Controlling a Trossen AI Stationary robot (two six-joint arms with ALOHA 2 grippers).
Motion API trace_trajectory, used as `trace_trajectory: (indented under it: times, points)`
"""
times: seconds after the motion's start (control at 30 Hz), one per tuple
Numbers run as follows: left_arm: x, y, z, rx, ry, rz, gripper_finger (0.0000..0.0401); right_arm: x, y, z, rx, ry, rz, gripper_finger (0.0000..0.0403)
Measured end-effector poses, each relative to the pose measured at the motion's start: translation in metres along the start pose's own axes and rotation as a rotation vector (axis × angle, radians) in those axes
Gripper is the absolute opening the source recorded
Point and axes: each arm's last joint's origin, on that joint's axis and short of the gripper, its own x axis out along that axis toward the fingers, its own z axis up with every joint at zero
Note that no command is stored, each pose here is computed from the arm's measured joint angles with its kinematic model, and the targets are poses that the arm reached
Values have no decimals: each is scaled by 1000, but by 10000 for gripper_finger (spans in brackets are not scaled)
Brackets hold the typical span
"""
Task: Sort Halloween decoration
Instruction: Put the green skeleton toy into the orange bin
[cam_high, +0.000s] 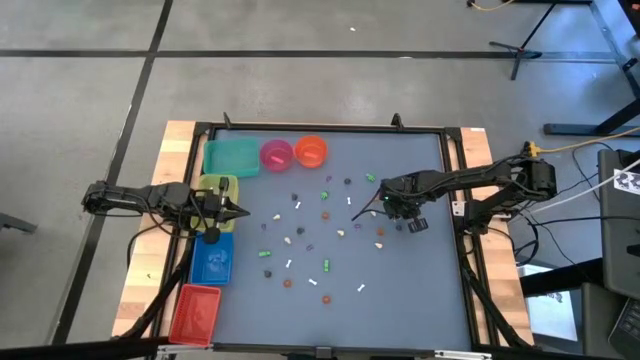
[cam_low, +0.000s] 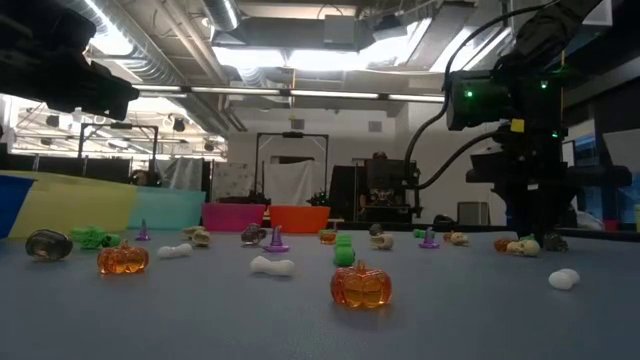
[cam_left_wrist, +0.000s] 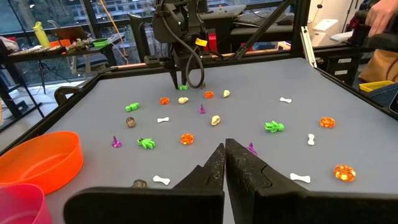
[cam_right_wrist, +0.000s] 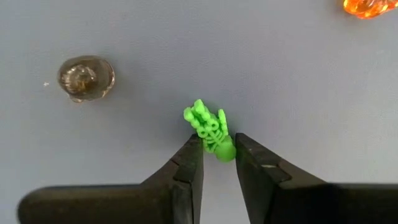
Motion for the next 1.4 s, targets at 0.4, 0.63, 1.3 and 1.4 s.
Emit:
trace_trajectory:
  times: [0.4, 0.63, 1.3, 1.4]
  points:
    - [0, 0, 0, 0, 0, 0, 0, 0, 1, 0, -5, -12, 24, 81]
    - [0, 0, 0, 0, 0, 0, 0, 0, 1, 1, -6, -15, 28, 66]
    - [0, 0, 0, 0, -2, 0, 0, -55, -30, 43, -36, -237, -135, 33]
    - [0, 0, 1, 0, -7, 1, 0, -64, -38, 53, -63, -315, -228, 33]
